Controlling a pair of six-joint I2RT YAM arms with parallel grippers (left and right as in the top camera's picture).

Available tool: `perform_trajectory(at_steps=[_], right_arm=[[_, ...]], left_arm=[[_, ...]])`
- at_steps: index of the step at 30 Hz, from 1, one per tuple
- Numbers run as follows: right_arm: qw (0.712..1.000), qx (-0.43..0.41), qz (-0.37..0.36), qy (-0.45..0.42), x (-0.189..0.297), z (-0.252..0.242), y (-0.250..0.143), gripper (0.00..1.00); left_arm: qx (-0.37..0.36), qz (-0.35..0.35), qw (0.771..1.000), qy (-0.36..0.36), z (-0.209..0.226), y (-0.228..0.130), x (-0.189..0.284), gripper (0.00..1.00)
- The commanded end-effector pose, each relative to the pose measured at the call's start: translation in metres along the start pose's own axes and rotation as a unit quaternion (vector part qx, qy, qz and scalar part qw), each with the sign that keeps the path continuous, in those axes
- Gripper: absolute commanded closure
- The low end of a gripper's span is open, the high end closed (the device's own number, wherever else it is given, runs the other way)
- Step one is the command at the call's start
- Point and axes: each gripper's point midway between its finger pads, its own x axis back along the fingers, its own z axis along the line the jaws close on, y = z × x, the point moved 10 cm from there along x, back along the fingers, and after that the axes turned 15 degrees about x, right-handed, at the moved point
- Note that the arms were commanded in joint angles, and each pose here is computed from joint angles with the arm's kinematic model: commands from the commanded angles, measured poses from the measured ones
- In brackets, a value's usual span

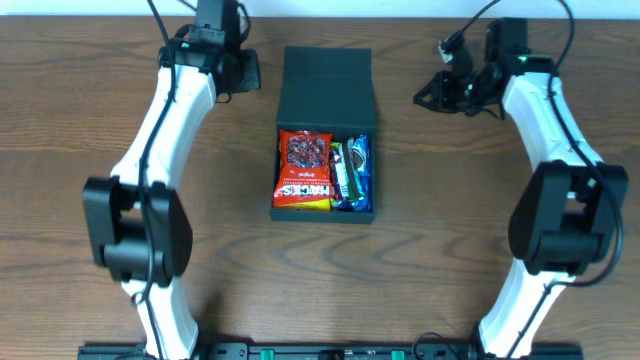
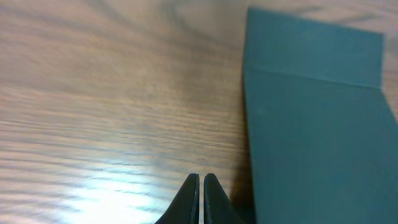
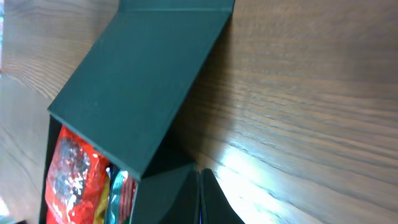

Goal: Pack container
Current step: 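Move both grippers to the edges of the raised box lid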

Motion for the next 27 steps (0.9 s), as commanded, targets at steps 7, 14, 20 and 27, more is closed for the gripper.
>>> perform_trajectory(at_steps=[7, 14, 20, 27], right_arm=[[0.996, -0.07, 0.036, 0.047, -0.059, -0.002, -0.013, 0.98], [0.987, -0.102, 0.056, 0.107, -0.098, -0.009, -0.028, 0.98], [0.983, -0.104, 0.052, 0.142, -0.12, -0.01, -0.032, 0.98], [0.983, -0.101, 0.039, 0.147, -0.124, -0.01, -0.028, 0.98]], left_arm=[[0.111, 0.137, 0.981, -0.084, 0.019, -0.018, -0.09, 0.94], [0.125, 0.159, 0.974, -0.103, 0.018, -0.025, -0.105, 0.94], [0.134, 0.142, 0.972, -0.13, 0.012, -0.017, -0.106, 0.94], [0.158, 0.156, 0.967, -0.128, 0.014, -0.021, -0.115, 0.94]])
